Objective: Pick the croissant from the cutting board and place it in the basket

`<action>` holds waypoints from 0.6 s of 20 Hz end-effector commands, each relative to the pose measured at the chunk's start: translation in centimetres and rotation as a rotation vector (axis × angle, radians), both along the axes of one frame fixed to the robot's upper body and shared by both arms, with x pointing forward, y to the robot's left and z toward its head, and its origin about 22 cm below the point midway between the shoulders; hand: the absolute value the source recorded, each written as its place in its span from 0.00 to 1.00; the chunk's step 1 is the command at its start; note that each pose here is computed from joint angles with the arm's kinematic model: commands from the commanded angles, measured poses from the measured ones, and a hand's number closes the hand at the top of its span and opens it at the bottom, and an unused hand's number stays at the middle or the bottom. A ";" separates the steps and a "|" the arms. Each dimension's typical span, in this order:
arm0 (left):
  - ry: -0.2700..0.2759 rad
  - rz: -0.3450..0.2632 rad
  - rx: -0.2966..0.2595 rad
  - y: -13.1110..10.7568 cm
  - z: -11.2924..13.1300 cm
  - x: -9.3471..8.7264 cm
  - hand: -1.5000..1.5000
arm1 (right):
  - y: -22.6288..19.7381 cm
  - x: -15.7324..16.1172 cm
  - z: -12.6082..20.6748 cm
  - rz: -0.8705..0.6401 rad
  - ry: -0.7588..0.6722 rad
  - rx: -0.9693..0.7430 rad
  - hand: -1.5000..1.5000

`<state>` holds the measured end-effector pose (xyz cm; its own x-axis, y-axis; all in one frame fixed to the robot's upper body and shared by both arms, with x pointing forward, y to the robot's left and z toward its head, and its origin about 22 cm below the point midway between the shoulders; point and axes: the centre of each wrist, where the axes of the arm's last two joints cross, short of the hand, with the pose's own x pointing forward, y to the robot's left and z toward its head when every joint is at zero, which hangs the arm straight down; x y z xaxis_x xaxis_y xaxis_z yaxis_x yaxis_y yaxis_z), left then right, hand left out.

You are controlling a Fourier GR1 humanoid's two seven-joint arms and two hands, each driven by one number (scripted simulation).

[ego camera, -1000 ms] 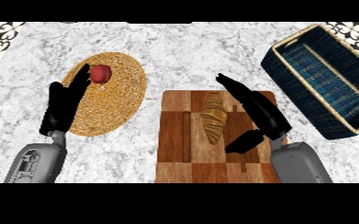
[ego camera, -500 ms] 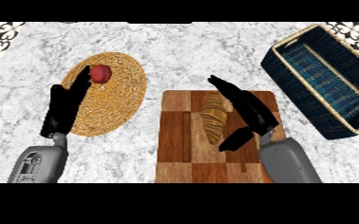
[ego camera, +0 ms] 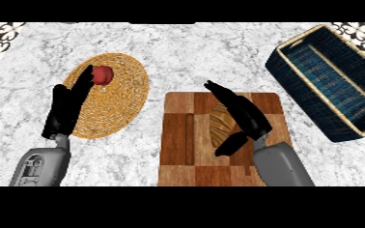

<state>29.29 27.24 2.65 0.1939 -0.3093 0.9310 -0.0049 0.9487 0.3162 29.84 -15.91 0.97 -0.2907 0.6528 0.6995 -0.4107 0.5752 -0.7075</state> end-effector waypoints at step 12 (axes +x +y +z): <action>0.002 -0.008 0.001 0.4 0.4 -0.9 0.50 | 1.5 1.7 -2.5 0.058 -0.218 -0.162 1.00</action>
<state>29.07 27.75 2.33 0.1977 -0.3055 0.9314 -0.0031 0.9500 0.3122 30.62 -15.43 0.08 -0.4328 0.7096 0.5560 -0.3058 0.4646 -0.8311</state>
